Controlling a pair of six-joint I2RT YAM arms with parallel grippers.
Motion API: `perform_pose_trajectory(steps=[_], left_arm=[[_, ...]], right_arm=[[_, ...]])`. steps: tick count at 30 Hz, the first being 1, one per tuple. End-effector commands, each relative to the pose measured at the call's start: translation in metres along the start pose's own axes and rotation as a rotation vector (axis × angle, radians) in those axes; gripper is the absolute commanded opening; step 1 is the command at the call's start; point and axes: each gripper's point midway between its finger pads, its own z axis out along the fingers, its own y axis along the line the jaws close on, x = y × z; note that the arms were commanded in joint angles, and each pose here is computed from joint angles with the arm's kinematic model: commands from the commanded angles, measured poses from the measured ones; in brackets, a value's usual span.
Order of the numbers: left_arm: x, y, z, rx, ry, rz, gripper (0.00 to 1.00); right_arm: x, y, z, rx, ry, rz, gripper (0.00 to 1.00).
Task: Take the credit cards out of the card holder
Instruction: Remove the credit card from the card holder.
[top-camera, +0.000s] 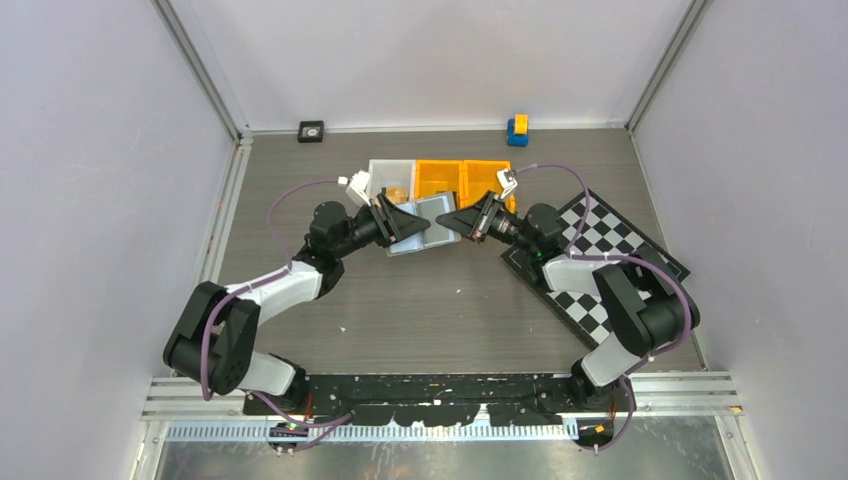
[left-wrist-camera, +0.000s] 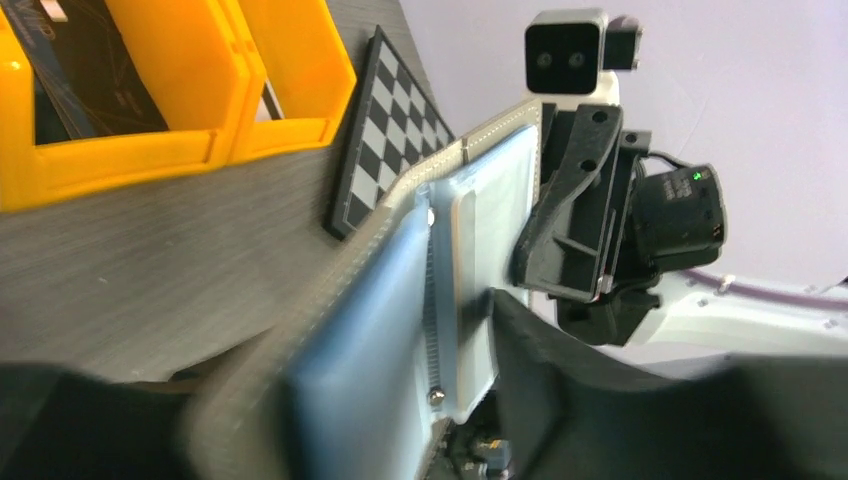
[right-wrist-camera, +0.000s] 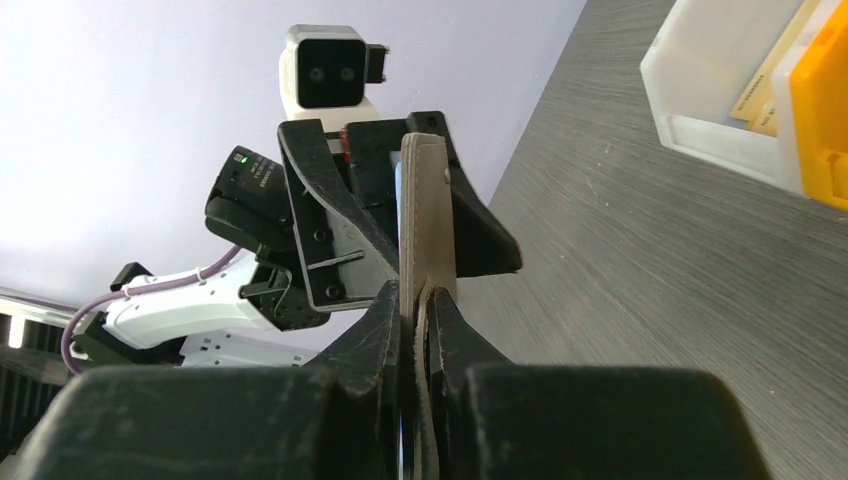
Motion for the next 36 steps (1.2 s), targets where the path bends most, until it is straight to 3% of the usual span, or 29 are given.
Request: perform_pose_trajectory(steps=[1, 5, 9, 12, 17, 26, 33, 36], left_arm=[[-0.005, -0.012, 0.004, 0.058, -0.005, 0.027, 0.41], [-0.008, -0.007, 0.002, 0.03, -0.012, 0.023, 0.13], [-0.013, 0.0, -0.003, -0.011, -0.032, 0.023, 0.05], [-0.015, 0.001, -0.006, -0.021, -0.043, 0.026, 0.02], [-0.017, -0.002, -0.008, -0.016, -0.051, 0.031, 0.01], [-0.021, 0.008, -0.015, -0.091, -0.065, 0.025, 0.0], [-0.021, 0.009, -0.016, -0.095, -0.067, 0.024, 0.0], [-0.021, 0.008, -0.014, -0.091, -0.06, 0.019, 0.0]], right_arm=[[-0.01, 0.036, 0.007, -0.144, -0.002, -0.042, 0.13], [-0.011, 0.037, 0.005, -0.146, -0.013, -0.051, 0.24], [-0.016, 0.028, 0.0, -0.086, -0.05, -0.066, 0.38], [-0.022, 0.021, -0.005, -0.032, -0.079, -0.082, 0.4], [-0.023, 0.017, -0.006, -0.007, -0.086, -0.082, 0.27], [-0.027, 0.019, -0.009, -0.014, -0.105, -0.078, 0.34], [-0.027, 0.022, -0.008, -0.025, -0.1, -0.076, 0.06], [-0.027, 0.022, -0.007, -0.024, -0.094, -0.074, 0.0]])
